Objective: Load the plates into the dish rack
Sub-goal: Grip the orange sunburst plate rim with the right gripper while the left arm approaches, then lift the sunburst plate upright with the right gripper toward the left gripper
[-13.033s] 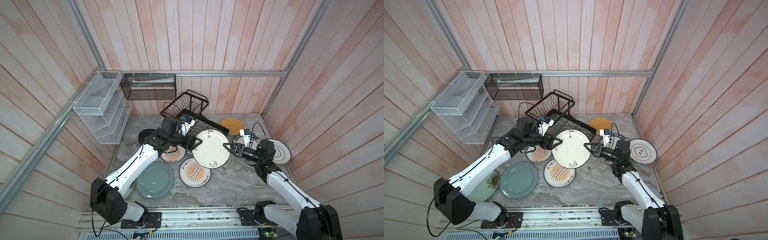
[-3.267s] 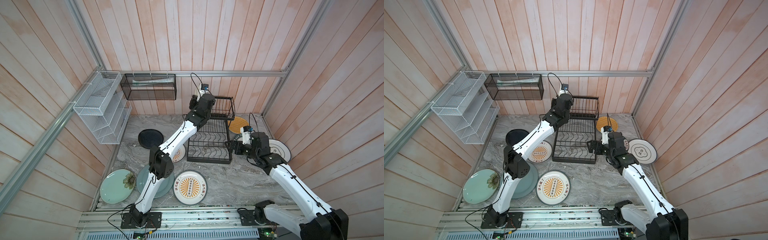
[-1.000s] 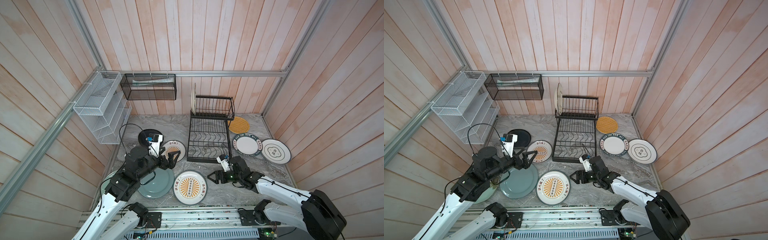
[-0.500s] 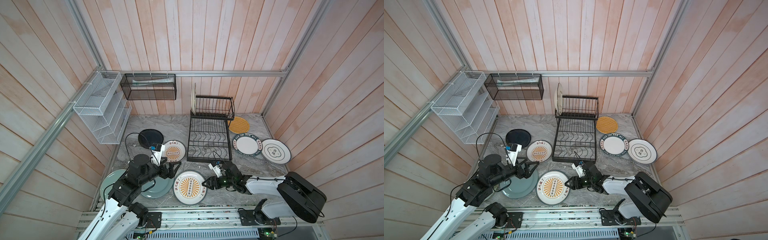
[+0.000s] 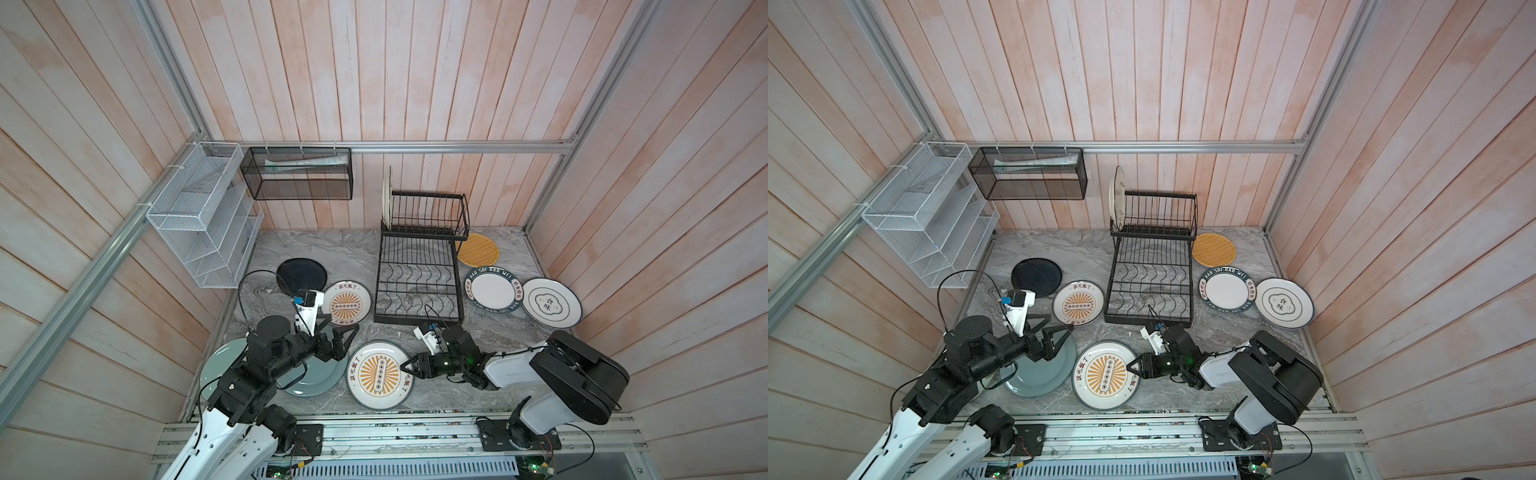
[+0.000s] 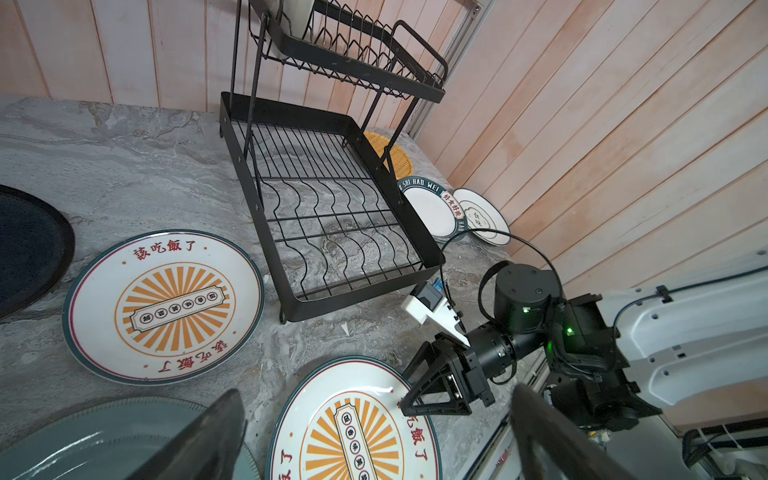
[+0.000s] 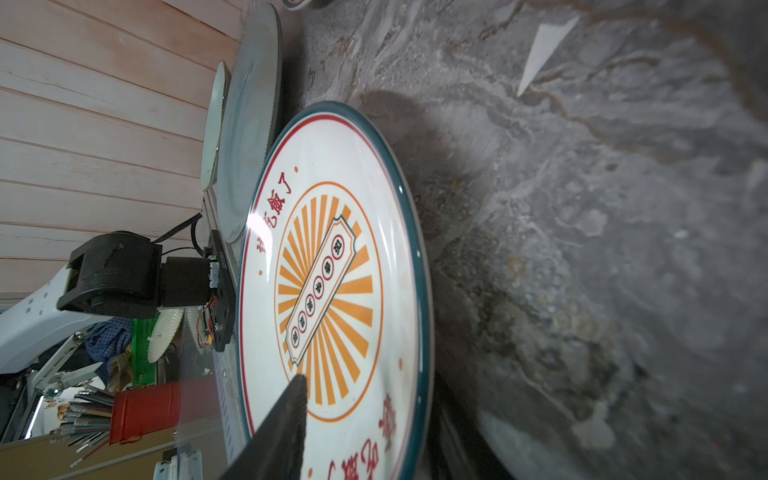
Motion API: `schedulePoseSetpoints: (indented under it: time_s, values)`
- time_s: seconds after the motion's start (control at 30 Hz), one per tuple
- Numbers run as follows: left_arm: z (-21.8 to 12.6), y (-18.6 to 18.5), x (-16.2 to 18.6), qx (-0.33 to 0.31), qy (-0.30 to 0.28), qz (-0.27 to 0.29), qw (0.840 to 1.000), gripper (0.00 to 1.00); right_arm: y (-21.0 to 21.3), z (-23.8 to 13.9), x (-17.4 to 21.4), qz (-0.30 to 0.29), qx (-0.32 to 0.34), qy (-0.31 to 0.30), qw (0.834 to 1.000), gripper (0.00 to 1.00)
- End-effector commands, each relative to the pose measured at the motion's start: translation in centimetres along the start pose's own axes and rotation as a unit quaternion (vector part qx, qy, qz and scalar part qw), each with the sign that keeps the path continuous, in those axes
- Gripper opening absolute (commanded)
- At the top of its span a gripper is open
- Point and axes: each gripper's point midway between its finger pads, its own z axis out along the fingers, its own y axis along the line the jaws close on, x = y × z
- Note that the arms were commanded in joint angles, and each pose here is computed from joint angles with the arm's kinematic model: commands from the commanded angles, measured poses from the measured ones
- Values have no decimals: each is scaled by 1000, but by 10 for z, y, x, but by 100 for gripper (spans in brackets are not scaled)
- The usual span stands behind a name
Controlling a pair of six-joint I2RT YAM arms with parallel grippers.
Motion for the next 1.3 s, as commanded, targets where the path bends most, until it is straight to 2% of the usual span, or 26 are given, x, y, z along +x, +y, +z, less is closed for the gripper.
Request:
schedulePoseSetpoints:
  time_s: [0.0, 0.13, 0.43, 0.57, 0.73, 0.87, 1.03, 1.13, 1.27]
  values:
    - [3, -1, 2, 8, -1, 4, 1000, 100, -26, 3, 29, 51, 38, 39, 997, 42]
    - [3, 0, 2, 6, 0, 4, 1000, 100, -30, 7, 30, 61, 39, 41, 997, 34]
    - [3, 1, 1, 4, -2, 2, 1000, 100, -30, 5, 17, 49, 56, 15, 997, 1]
    - [3, 1, 1, 2, -2, 1, 1000, 100, -23, 0, -1, 40, 60, -5, 997, 0]
    - [2, 2, 0, -1, -5, -1, 1000, 100, 7, -23, -35, 28, 33, -50, 998, 0]
    - [2, 3, 0, -3, -7, -3, 1000, 100, 27, -61, -71, 21, 23, -113, 993, 0]
    - [4, 5, 1, -7, -6, -11, 1000, 100, 25, -124, -118, 34, 40, -216, 975, 0]
    - [11, 4, 2, 3, -1, -28, 1000, 100, 28, -154, -135, 49, 26, -257, 965, 0]
    - [29, -2, 4, 42, -10, -101, 994, 93, 38, -178, -153, 56, 7, -285, 957, 0]
